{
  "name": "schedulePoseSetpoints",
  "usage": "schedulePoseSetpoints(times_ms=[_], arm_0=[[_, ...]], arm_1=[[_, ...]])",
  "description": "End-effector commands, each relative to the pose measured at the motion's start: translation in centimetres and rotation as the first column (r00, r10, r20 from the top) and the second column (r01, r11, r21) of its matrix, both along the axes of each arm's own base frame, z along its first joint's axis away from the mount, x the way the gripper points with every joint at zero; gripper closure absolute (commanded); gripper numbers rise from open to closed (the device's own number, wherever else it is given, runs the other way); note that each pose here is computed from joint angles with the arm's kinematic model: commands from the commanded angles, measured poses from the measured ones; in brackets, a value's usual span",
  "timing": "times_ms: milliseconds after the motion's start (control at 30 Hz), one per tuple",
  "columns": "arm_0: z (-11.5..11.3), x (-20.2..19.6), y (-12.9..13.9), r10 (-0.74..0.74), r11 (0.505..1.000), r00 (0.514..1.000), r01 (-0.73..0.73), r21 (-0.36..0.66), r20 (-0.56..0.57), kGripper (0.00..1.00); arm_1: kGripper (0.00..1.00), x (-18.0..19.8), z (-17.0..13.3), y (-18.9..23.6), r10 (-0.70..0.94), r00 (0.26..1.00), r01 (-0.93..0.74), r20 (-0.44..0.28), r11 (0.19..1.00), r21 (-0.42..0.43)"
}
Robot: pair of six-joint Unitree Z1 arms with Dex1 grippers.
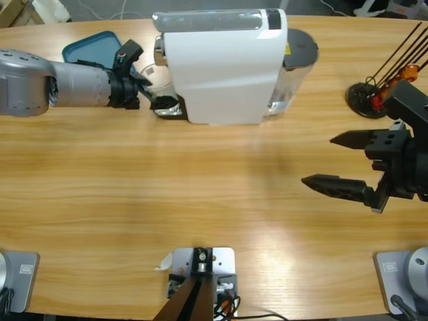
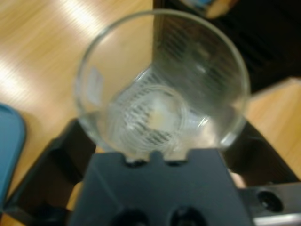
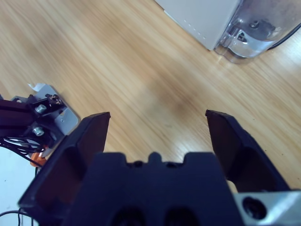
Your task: Pour coffee
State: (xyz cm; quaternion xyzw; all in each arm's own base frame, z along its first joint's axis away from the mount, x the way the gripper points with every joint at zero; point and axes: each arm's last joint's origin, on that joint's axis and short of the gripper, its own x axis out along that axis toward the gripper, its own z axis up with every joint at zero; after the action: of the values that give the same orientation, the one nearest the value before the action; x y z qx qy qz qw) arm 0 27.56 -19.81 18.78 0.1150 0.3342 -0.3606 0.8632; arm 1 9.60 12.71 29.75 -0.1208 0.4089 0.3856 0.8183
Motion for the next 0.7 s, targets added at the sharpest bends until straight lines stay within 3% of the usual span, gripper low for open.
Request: schedulePoseSetpoints(times_ms=[33, 233, 467, 600, 633, 700], arm_0=[[0.8, -2.5, 1.6, -0.005, 1.0, 1.0, 0.005, -0.004, -0.002, 0.011], [4.1, -5.4, 3.7, -0.002, 1.0, 1.0, 0.002, -0.008, 0.008, 0.009], [11.6, -12.1, 10.8, 0.148, 0.989, 0.988, -0.148, -0.01, 0.048, 0.026], [13.1, -13.8, 12.6, 0.241, 0.97, 0.971, -0.241, 0.026, 0.005, 0.057], [13.1, -13.9, 12.7, 0.253, 0.967, 0.967, -0.253, 0.013, -0.001, 0.059], [12.8, -13.7, 12.6, 0.267, 0.964, 0.963, -0.268, 0.001, -0.031, 0.059]], arm_1=[[0.101, 0.0, -0.9, -0.2, 0.013, 1.0, -0.013, -0.015, 1.0, -0.01], [0.101, 0.0, -0.9, -0.1, 0.014, 1.0, -0.014, -0.016, 1.0, -0.012], [0.064, 0.2, -1.0, -0.1, -0.019, 1.0, 0.019, 0.001, 1.0, -0.025], [0.006, 0.9, 0.0, -0.7, -0.092, 0.995, 0.093, 0.046, 0.995, -0.023], [0.03, 1.1, 0.3, -0.8, -0.111, 0.991, 0.114, 0.076, 0.993, -0.041], [0.242, 1.9, 1.5, -0.6, -0.127, 0.981, 0.14, 0.145, 0.987, -0.081]])
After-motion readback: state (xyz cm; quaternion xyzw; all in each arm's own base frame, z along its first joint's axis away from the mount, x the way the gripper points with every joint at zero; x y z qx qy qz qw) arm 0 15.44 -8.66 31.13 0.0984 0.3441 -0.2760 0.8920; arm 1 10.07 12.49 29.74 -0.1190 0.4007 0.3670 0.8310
